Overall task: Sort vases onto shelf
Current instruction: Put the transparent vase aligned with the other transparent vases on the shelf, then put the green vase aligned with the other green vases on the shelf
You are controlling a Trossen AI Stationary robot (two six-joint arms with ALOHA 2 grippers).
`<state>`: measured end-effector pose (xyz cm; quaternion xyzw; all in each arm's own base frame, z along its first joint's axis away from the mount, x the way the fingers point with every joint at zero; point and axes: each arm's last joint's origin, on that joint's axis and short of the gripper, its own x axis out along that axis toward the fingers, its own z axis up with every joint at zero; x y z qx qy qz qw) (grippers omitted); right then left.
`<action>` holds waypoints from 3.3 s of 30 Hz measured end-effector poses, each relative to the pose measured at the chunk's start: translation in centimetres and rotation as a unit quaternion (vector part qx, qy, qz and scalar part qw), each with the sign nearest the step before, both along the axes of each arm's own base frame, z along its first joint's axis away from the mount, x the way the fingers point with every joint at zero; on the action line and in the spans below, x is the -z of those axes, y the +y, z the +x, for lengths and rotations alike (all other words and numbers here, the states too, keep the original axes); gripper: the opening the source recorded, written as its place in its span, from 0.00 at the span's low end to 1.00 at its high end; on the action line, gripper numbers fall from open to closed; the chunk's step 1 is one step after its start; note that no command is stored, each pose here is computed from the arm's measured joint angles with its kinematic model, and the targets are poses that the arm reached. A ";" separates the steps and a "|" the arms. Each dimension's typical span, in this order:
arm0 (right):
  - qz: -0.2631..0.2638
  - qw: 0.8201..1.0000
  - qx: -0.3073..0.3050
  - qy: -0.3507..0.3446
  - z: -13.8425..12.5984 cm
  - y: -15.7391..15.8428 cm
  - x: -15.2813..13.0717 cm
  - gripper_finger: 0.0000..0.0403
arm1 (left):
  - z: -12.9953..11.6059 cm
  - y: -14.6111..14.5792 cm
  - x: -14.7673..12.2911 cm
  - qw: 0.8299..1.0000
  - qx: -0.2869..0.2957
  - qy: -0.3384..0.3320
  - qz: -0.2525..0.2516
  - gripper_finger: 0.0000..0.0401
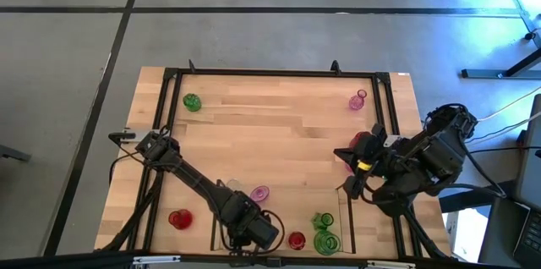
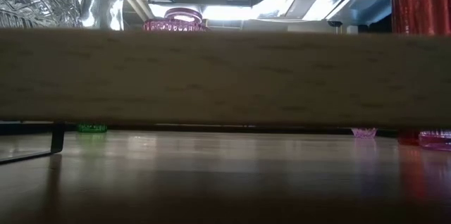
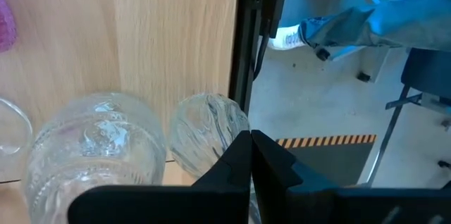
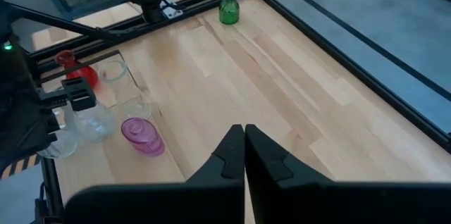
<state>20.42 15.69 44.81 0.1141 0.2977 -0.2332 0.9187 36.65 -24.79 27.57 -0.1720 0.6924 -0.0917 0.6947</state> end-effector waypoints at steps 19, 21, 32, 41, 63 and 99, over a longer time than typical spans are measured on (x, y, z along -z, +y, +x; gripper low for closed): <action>0.002 1.000 -0.001 0.002 0.0 0.0 0.0 0.00 | 0.5 0.2 -1.0 0.999 -0.014 -0.032 0.003 0.00; 0.002 1.000 -0.001 0.002 0.0 0.0 0.0 0.00 | 0.9 0.4 -2.2 0.998 -0.025 -0.065 0.002 0.00; 0.002 1.000 -0.019 -0.020 -1.5 0.7 -0.5 0.00 | -2.1 4.4 -14.3 0.897 -0.192 -0.380 0.115 0.00; -0.015 0.997 -0.023 -0.075 -3.5 0.5 -1.7 0.00 | -10.5 8.1 -19.2 0.821 -0.294 -0.419 0.253 0.00; -0.021 0.987 0.128 -0.096 5.0 -9.7 -3.0 0.00 | -18.4 33.6 -9.4 0.842 -0.441 -0.055 0.305 0.00; 0.040 0.992 0.078 -0.091 10.1 -14.0 -2.0 0.00 | -23.6 45.2 3.4 0.888 -0.414 0.099 0.175 0.29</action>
